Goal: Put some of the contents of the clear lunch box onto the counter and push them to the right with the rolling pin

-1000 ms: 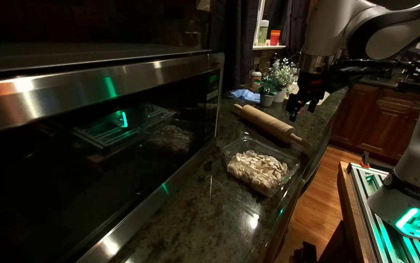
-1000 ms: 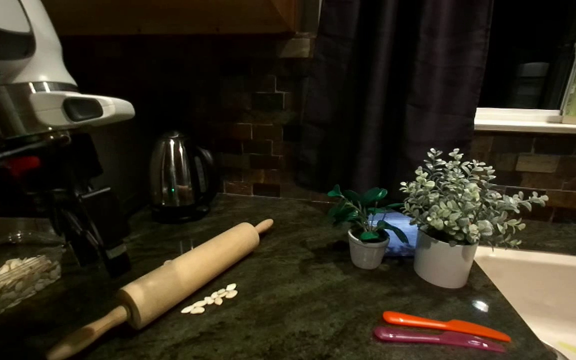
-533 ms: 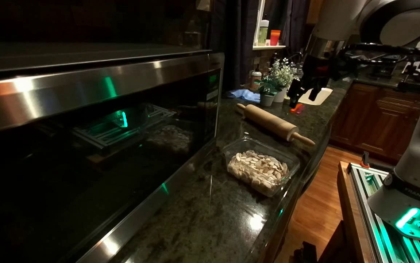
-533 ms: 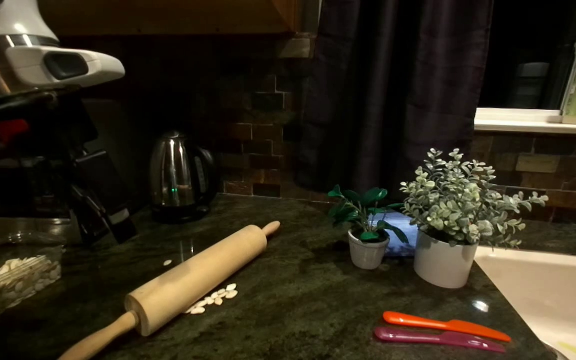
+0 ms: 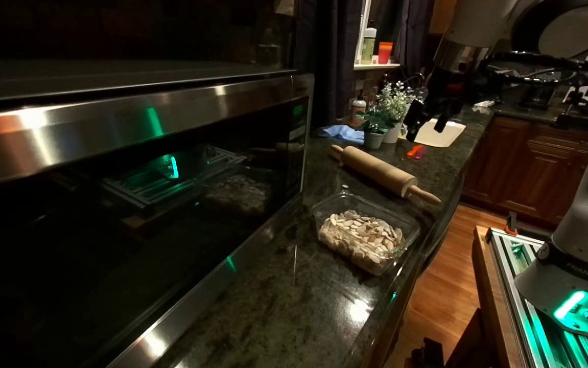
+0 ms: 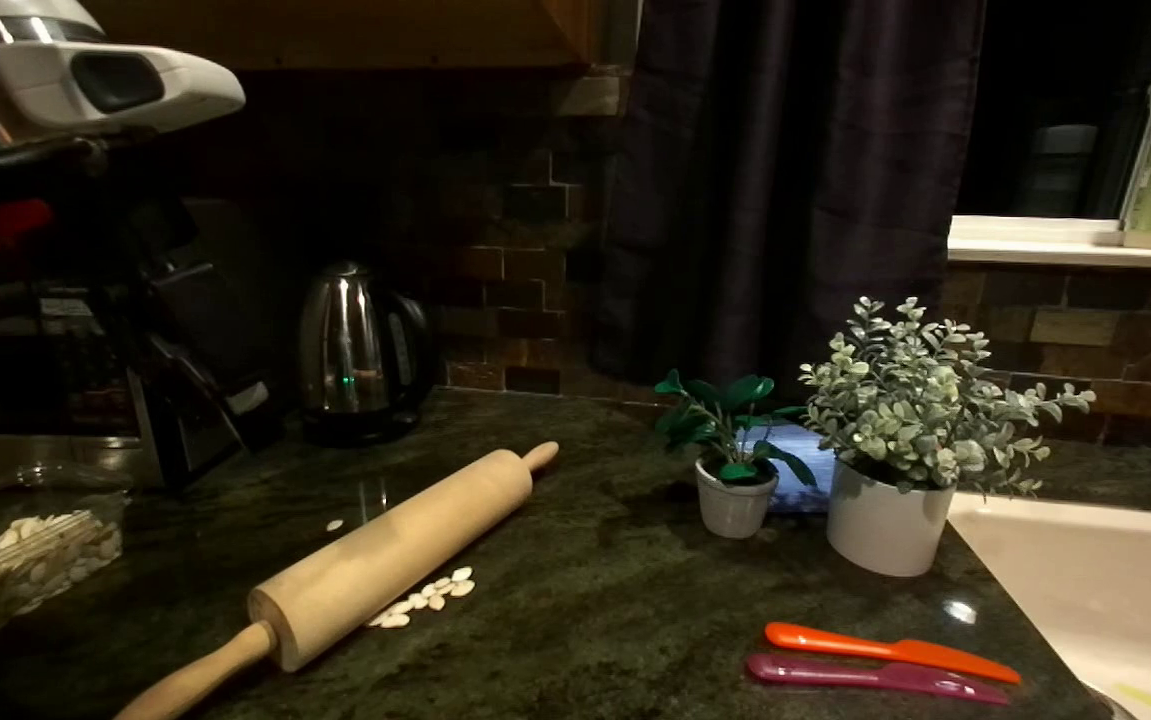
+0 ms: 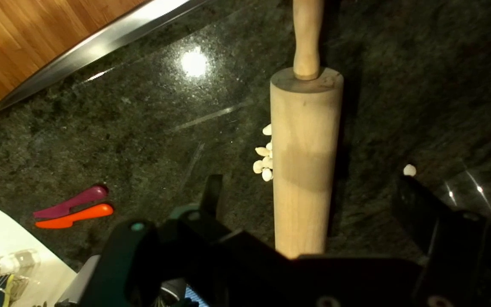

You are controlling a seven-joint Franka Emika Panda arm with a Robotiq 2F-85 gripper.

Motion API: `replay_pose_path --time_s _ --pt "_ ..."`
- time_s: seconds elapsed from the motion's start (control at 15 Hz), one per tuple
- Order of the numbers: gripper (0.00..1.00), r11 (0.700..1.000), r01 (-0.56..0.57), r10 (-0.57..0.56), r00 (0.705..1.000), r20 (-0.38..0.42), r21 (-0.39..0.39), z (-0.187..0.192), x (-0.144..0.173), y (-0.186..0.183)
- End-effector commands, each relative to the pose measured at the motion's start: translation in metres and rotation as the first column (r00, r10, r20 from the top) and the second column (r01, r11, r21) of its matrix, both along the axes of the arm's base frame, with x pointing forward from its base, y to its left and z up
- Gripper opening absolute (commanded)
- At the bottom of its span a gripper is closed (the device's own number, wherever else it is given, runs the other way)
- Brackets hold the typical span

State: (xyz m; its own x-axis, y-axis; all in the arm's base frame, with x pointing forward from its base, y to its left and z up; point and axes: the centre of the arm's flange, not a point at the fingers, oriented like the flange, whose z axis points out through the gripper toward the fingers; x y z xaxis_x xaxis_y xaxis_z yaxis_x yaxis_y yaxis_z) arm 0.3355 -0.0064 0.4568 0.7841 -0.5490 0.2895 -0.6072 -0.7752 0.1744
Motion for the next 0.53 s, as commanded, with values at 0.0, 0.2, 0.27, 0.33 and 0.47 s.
replay_pose_path --time_s 0.0,0.2,0.27,0.33,0.47 --pt "1.0 0.999 0.02 -0.02 0.999 0.027 -0.028 0.0021 -0.0044 -0.0011" --pt "1.0 0.999 0.026 -0.025 0.999 0.035 -0.033 0.0039 -0.0049 -0.001" --pt "1.0 0.999 0.028 -0.026 0.999 0.037 -0.034 0.0042 -0.0049 -0.0008" --pt "1.0 0.999 0.028 -0.027 0.999 0.039 -0.035 0.0045 -0.0049 -0.0007" --pt "1.0 0.999 0.029 -0.027 0.999 0.042 -0.037 0.005 -0.0049 -0.0006"
